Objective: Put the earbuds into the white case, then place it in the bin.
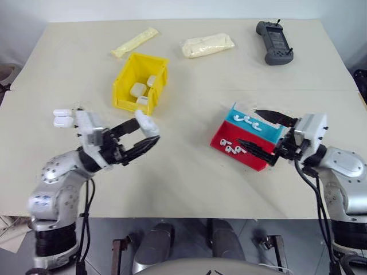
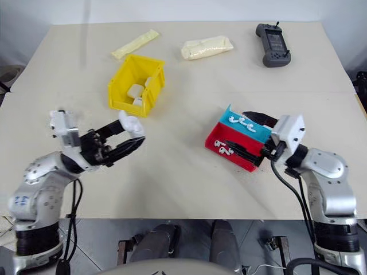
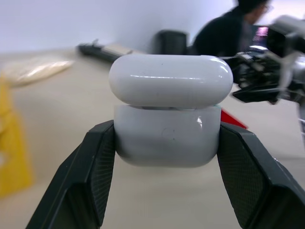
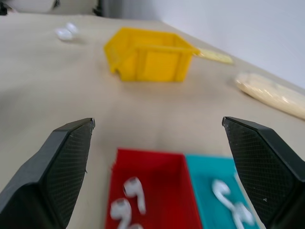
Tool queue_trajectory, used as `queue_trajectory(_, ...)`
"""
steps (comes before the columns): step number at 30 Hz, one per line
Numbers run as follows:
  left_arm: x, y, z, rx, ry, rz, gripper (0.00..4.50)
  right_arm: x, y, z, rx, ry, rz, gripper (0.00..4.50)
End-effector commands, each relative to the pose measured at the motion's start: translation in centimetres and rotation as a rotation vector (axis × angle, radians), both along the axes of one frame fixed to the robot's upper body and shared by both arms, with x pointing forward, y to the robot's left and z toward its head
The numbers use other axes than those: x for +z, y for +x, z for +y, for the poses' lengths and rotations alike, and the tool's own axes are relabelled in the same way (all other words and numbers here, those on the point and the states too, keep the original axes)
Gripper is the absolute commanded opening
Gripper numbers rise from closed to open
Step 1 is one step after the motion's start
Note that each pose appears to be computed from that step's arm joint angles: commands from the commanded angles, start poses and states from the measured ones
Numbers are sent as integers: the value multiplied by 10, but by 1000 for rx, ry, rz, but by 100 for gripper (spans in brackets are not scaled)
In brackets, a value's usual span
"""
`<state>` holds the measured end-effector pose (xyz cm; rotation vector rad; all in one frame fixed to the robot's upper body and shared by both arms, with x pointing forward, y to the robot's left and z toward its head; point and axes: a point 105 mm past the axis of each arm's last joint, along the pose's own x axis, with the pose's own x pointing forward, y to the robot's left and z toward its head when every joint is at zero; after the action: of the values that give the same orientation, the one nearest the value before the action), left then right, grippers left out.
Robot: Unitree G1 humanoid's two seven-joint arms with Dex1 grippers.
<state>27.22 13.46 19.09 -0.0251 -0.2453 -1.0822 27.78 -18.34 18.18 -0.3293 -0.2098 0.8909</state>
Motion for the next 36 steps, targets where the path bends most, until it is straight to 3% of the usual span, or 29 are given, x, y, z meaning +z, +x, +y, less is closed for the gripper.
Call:
queue_trajectory(1,7,-5,-26,-162,-40,-126,280,12,-20,-12,-45,-32,-53,450)
queue_trajectory(3,5,-15,-44,-333,-49,-170,280,12,-32,-23,-96,-29,-58,450)
queue_trajectory(10,15,-30,-83,-587,-120,-390,280,3,-65,-55,-251,-87,-12,450)
queue_trajectory(17,6,-32,-94,-676,-117,-368,280,-14,-79,-62,-237,-187,121,450)
queue_trajectory(22,-3,-29,-88,-616,-102,-314,280,-9,-64,-42,-157,-214,282,450)
queue_trajectory(30,-9,-28,-80,-518,-84,-277,280,-12,-33,-2,-39,-464,511,450)
queue_trajectory(36,-12,-29,-79,-493,-70,-265,280,-18,-2,19,-85,-612,554,450)
